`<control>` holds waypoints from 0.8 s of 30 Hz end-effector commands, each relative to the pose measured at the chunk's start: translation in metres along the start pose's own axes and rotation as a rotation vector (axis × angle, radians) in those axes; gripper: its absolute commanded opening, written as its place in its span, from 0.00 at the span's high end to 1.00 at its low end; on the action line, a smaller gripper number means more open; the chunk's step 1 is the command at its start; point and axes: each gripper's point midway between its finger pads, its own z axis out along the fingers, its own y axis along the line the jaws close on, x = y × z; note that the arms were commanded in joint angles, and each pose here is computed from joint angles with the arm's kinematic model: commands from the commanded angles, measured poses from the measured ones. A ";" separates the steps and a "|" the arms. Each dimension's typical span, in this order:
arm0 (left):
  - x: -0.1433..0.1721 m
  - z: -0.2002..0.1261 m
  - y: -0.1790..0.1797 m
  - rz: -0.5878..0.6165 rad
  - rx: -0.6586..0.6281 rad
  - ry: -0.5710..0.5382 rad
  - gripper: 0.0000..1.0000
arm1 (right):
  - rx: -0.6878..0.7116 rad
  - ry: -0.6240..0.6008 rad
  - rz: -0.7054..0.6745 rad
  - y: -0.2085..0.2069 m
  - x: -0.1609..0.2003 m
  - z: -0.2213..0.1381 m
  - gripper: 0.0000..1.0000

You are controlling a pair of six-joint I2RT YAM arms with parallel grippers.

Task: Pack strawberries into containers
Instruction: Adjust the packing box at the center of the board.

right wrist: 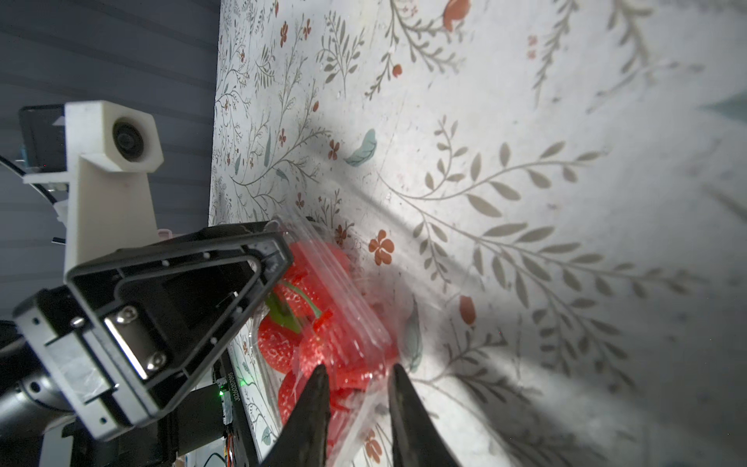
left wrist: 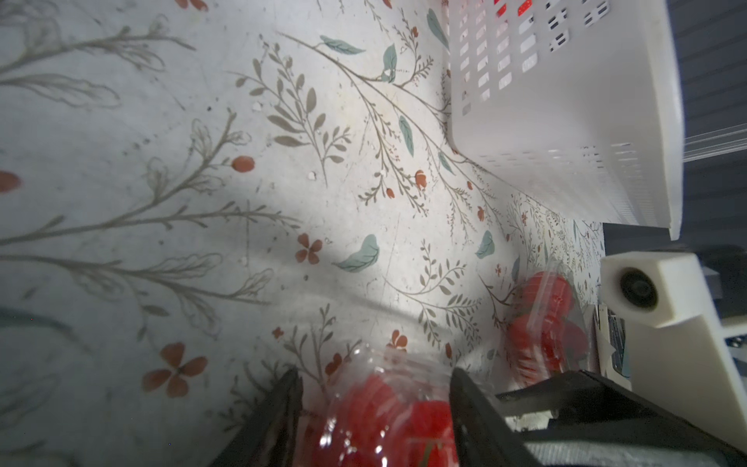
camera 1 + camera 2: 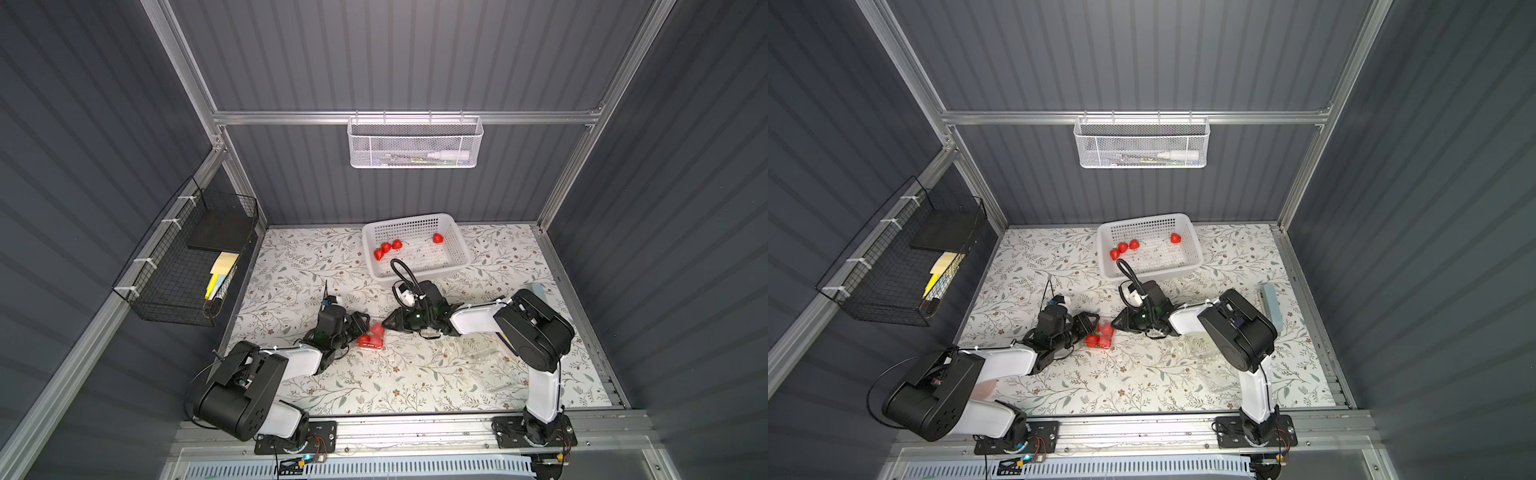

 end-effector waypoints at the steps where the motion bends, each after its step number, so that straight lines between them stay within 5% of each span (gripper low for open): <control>1: 0.002 0.002 -0.009 0.016 0.010 0.029 0.40 | -0.001 0.005 -0.014 0.004 0.000 0.003 0.63; 14: -0.052 -0.015 -0.063 0.089 0.052 -0.091 0.28 | 0.091 -0.062 -0.117 0.020 -0.018 -0.031 0.49; 24: -0.051 -0.021 -0.056 0.089 0.034 -0.106 0.28 | 0.190 -0.098 -0.123 0.008 -0.020 -0.054 0.47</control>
